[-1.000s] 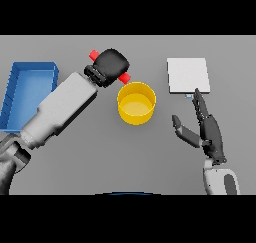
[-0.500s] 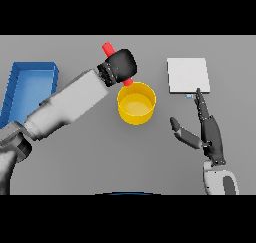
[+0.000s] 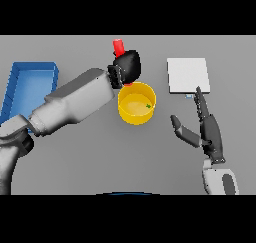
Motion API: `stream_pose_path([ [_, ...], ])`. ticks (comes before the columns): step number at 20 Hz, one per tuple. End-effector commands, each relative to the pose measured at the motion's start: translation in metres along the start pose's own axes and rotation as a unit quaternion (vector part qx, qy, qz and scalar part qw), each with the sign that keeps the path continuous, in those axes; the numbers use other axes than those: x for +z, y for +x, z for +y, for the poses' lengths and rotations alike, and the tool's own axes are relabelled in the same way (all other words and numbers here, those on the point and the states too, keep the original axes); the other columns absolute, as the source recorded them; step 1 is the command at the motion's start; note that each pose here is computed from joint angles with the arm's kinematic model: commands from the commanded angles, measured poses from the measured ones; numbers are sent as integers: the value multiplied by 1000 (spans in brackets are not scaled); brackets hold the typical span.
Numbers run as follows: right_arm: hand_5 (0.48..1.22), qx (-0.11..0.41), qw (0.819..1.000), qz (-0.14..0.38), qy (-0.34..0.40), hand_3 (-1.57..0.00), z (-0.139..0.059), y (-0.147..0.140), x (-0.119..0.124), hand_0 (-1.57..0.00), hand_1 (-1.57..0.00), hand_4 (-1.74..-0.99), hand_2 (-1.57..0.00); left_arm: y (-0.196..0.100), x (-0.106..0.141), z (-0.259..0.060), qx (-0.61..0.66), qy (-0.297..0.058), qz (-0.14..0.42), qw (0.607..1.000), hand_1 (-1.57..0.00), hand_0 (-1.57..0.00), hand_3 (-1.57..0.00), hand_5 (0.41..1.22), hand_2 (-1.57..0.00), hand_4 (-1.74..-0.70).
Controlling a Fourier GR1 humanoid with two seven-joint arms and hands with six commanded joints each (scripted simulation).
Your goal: Pick up the red beaker and tilt it to pour out 1 green nut into yellow bowl. Pick up the yellow bowl and place it on the metallic measuring scale.
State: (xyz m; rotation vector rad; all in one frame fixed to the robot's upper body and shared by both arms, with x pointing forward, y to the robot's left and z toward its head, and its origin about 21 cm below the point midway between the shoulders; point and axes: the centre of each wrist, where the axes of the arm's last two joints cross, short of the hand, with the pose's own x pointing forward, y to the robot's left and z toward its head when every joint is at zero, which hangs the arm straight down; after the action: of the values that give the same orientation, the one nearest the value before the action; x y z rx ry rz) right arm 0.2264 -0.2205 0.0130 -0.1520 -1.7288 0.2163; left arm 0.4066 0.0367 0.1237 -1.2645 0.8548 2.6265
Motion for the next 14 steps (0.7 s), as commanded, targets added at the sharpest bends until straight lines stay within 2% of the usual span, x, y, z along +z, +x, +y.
stream_pose_path([
  [1, 579, 2, 1000, -6, 0, 1, 0, 1, 3, 1, 1, -1133, 1, 1, -2, 3, -16, 0, 3, 1000, -1571, -1571, -1569, 1221, -1571, -1733],
  [5, 572, 10, 1000, 5, -8, 1, -1, 0, 2, 1, 1, -1138, 1, -21, 2, 32, -83, 6, 5, 996, -1571, -1571, -1570, 1221, -1571, -1732],
  [7, 565, 2, 1000, -1, -5, 1, 3, 2, 2, 1, 1, -1138, 1, -51, 11, 47, -115, 4, 28, 993, -1571, -1571, -1570, 1221, -1571, -1729],
  [9, 557, 9, 1000, -2, -4, 1, 3, 3, -1, 1, 1, -1133, 1, -88, 24, 58, -102, 8, 66, 993, -1571, -1571, -1571, 1221, -1571, -1727],
  [11, 553, 4, 1000, -6, 0, 1, 4, 2, -2, 1, 1, -1131, 1, -124, 42, 52, -72, 21, 111, 991, -1571, -1571, -1571, 1221, -1571, -1720],
  [14, 559, -11, 1000, -7, 12, 1, 9, 0, -1, 1, 1, -1105, 1, -175, 70, 51, 32, 25, 202, 979, -1571, -1571, -1571, 1221, -1571, -1725],
])
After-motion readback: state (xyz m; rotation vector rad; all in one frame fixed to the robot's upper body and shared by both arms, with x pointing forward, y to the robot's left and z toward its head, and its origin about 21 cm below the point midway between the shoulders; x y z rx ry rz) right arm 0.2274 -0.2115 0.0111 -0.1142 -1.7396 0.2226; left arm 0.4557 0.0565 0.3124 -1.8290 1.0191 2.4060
